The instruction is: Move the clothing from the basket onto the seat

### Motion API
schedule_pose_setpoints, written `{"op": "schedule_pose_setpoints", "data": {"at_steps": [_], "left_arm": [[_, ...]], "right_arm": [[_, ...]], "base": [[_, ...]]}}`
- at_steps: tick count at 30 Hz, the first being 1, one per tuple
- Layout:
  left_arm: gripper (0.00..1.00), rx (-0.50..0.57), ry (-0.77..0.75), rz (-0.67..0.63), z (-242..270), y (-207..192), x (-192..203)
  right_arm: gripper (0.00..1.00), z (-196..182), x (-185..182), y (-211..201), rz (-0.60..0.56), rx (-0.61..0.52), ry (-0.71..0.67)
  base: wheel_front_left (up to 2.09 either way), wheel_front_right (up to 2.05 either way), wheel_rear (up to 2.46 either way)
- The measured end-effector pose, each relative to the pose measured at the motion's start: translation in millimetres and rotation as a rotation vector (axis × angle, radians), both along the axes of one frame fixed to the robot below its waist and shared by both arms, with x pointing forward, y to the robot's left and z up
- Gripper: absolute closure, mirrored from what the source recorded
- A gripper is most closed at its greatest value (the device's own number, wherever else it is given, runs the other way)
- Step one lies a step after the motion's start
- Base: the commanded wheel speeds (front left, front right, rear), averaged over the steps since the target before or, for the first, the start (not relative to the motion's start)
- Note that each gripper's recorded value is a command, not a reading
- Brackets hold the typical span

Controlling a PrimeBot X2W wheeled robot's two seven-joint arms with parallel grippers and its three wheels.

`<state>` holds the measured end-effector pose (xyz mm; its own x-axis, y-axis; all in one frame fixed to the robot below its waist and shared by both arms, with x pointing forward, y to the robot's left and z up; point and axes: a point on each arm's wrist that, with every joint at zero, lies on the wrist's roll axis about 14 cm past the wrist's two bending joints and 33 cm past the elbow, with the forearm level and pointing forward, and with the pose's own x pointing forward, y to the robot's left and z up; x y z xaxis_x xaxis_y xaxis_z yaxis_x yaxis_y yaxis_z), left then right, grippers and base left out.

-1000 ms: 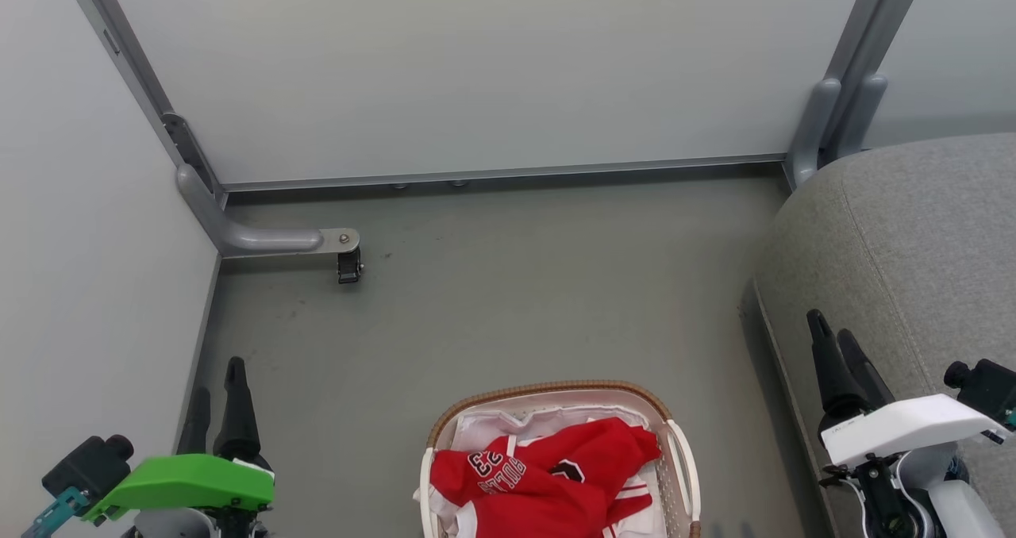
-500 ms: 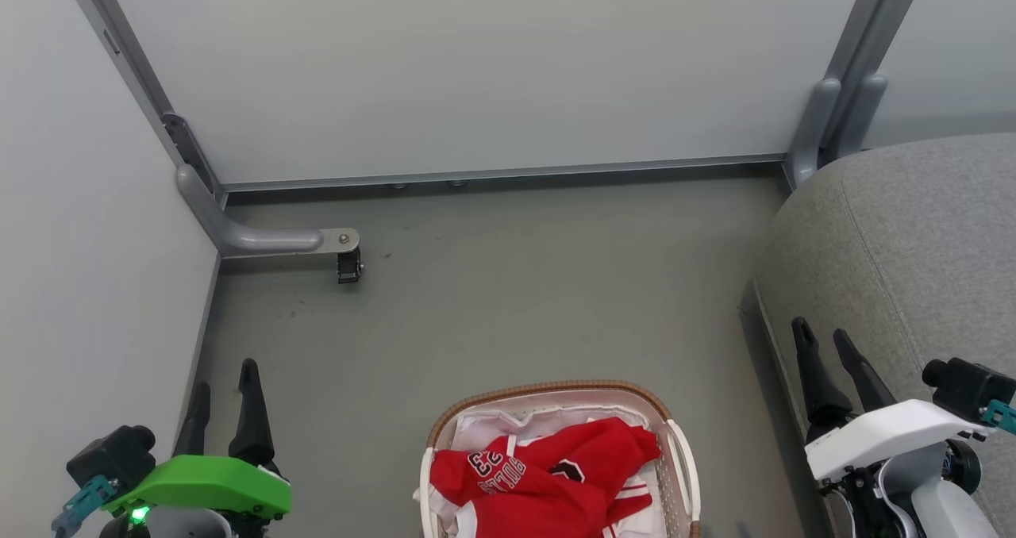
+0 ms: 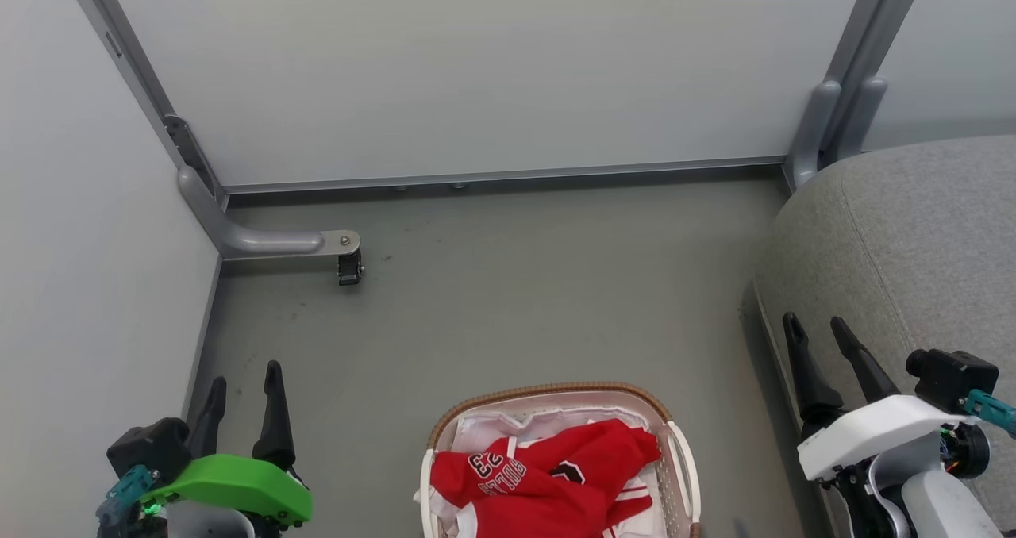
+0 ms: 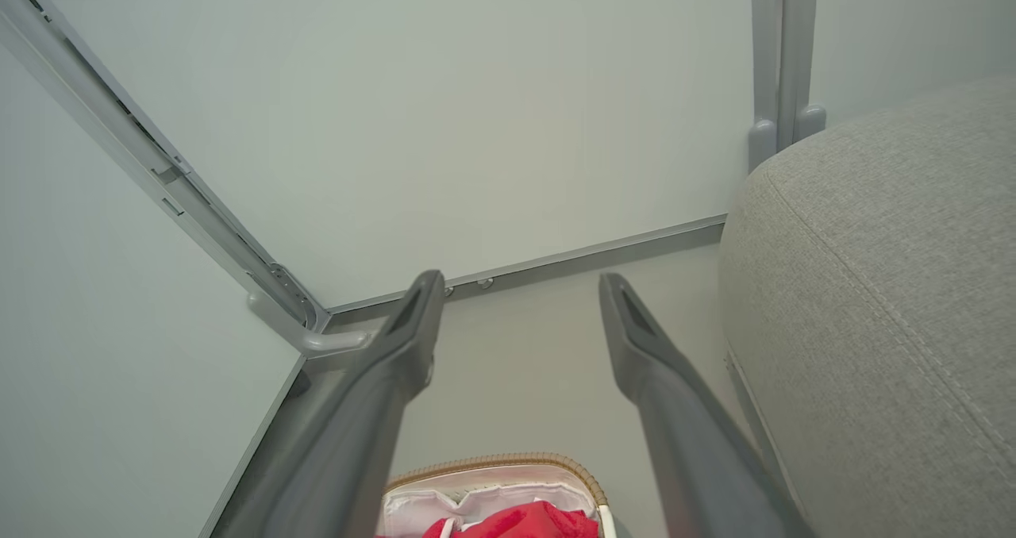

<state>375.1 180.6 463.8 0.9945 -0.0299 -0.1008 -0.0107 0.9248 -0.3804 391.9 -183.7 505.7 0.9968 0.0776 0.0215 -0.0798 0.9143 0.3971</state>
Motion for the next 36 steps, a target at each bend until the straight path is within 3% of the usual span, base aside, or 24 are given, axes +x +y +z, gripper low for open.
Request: {"op": "schedule_pose_setpoints", "data": {"at_steps": [17,36], "left_arm": [[0.00,0.134,-0.012,-0.033,-1.6,-2.7,4.8],[0.00,0.220,0.008,-0.096,-16.0,-19.1,3.1]], "right_arm": [[0.00,1.5,8.1,3.1,0.023,-0.163,-0.027],[0.00,-13.6,5.8,7.6,0.038,-0.261,-0.008]], "base": [[0.00,0.00,0.00],[0.00,0.00,0.00]]}}
